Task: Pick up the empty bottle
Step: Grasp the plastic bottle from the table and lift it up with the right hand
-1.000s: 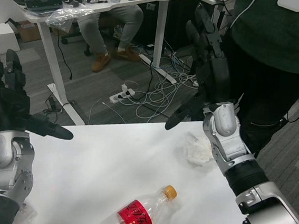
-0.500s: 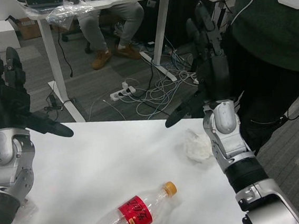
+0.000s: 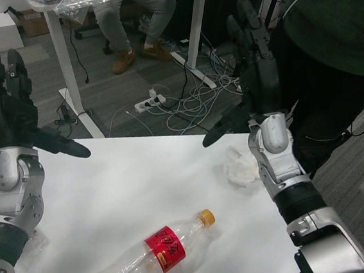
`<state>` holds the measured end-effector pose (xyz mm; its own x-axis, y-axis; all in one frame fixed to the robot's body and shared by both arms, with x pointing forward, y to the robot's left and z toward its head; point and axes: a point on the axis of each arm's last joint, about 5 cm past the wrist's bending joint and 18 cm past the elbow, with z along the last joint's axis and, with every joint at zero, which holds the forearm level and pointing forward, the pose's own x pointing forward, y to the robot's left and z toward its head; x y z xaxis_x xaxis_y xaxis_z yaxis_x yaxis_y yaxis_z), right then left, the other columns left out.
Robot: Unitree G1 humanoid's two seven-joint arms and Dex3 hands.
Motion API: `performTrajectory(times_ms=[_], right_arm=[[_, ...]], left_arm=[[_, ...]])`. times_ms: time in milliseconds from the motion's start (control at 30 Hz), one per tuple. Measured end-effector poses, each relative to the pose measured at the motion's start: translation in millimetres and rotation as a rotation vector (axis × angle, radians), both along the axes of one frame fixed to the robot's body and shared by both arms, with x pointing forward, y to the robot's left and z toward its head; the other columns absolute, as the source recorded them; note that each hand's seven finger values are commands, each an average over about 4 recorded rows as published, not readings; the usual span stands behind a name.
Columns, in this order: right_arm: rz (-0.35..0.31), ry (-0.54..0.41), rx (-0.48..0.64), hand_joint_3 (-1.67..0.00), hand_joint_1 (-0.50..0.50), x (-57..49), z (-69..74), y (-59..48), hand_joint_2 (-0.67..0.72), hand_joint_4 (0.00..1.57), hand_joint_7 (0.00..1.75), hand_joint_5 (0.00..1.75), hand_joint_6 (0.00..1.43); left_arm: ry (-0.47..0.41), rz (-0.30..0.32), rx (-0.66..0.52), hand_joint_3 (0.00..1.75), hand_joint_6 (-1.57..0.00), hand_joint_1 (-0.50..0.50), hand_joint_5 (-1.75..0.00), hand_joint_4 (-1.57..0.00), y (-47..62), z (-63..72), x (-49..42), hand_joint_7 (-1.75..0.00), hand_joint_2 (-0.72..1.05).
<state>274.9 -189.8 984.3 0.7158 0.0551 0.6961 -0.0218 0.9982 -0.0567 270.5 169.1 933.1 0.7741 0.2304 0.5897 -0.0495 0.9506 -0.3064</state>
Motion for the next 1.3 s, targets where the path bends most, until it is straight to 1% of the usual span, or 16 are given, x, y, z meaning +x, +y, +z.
performTrajectory(times_ms=[67,167,267,367,467,533,633,700,767,833,900,967,1033,1100,1200,1300], right_arm=[[0.011,0.012,-0.016,0.00,-0.42,0.5,-0.3,0.3,0.60,0.00,0.00,0.00,0.00],[0.037,0.045,-0.066,0.00,-0.42,1.6,0.6,-0.8,0.55,0.00,0.00,0.00,0.00],[0.087,0.078,-0.157,0.00,-0.42,1.3,7.2,-2.0,0.53,0.00,0.00,0.00,0.00],[0.118,0.095,-0.213,0.00,-0.41,-0.6,13.4,-2.2,0.52,0.00,0.00,0.00,0.00],[0.165,0.149,-0.344,0.00,-0.38,-7.9,25.3,-5.0,0.47,0.00,0.00,0.00,0.00],[0.179,0.171,-0.415,0.00,-0.38,-14.6,31.8,-7.5,0.47,0.00,0.00,0.00,0.00],[0.178,0.225,-0.487,0.00,-0.38,-27.1,32.8,-12.2,0.47,0.00,0.00,0.00,0.00],[0.175,0.274,-0.536,0.00,-0.38,-36.8,30.7,-15.6,0.44,0.00,0.00,0.00,0.00],[0.174,0.318,-0.572,0.00,-0.38,-43.8,27.8,-18.3,0.41,0.00,0.00,0.00,0.00],[0.175,0.357,-0.597,0.00,-0.38,-48.2,24.1,-20.1,0.41,0.00,0.00,0.00,0.00],[0.186,0.387,-0.615,0.00,-0.38,-51.3,19.6,-19.7,0.41,0.00,0.00,0.00,0.00],[0.215,0.411,-0.631,0.00,-0.38,-54.2,13.7,-16.2,0.41,0.00,0.00,0.00,0.00],[0.251,0.441,-0.648,0.00,-0.38,-57.9,5.9,-12.0,0.38,0.00,0.00,0.00,0.00],[0.271,0.471,-0.679,0.00,-0.38,-61.9,-2.1,-9.4,0.34,0.00,0.00,0.00,0.00],[0.279,0.511,-0.781,0.00,-0.38,-67.6,-10.8,-6.7,0.34,0.00,0.00,0.00,0.00],[0.304,0.555,-0.867,0.00,-0.38,-72.1,-19.2,-3.3,0.33,0.00,0.00,0.00,0.00]], left_arm=[[0.001,-0.002,0.001,0.00,0.00,-0.50,0.00,0.00,0.0,0.5,0.5,0.00,-0.72],[0.008,-0.005,0.005,0.00,0.00,-0.50,0.00,0.00,0.7,1.5,1.7,0.00,-0.72],[0.024,-0.007,0.010,0.00,0.00,-0.50,0.00,0.00,1.9,1.6,2.6,0.00,-0.72],[0.036,-0.009,0.012,0.00,0.00,-0.50,0.00,0.00,1.9,1.1,3.4,0.00,-0.72],[0.064,-0.012,0.016,0.00,0.00,-0.50,0.00,0.00,2.4,-1.4,6.1,0.00,-0.72],[0.085,-0.014,0.019,0.00,0.00,-0.50,0.00,0.00,3.2,-3.5,7.5,0.00,-0.72],[0.111,-0.018,0.025,0.00,0.00,-0.50,0.00,0.00,3.9,-5.5,10.4,0.00,-0.72],[0.124,-0.023,0.030,0.00,0.00,-0.50,0.00,0.00,3.9,-5.7,13.4,0.00,-0.72],[0.133,-0.023,0.033,0.00,0.00,-0.50,0.00,0.00,4.4,-6.2,15.3,0.00,-0.72],[0.144,-0.023,0.035,0.00,0.00,-0.50,0.00,0.00,4.7,-7.1,16.5,0.00,-0.72],[0.153,-0.024,0.034,0.00,0.00,-0.50,0.00,0.00,4.8,-7.9,17.6,0.00,-0.72],[0.161,-0.026,0.035,0.00,0.00,-0.50,0.00,0.00,4.9,-8.7,18.3,0.00,-0.72],[0.170,-0.033,0.044,0.00,0.00,-0.50,0.00,0.00,4.6,-9.3,19.5,0.00,-0.72],[0.178,-0.039,0.055,0.00,0.00,-0.50,0.00,0.00,5.2,-9.3,20.8,0.00,-0.72],[0.190,-0.030,0.073,0.00,0.00,-0.50,0.00,0.00,10.5,-8.1,23.0,0.00,-0.72],[0.208,-0.020,0.083,0.00,0.00,-0.50,0.00,0.00,15.3,-8.2,24.0,0.00,-0.72]])
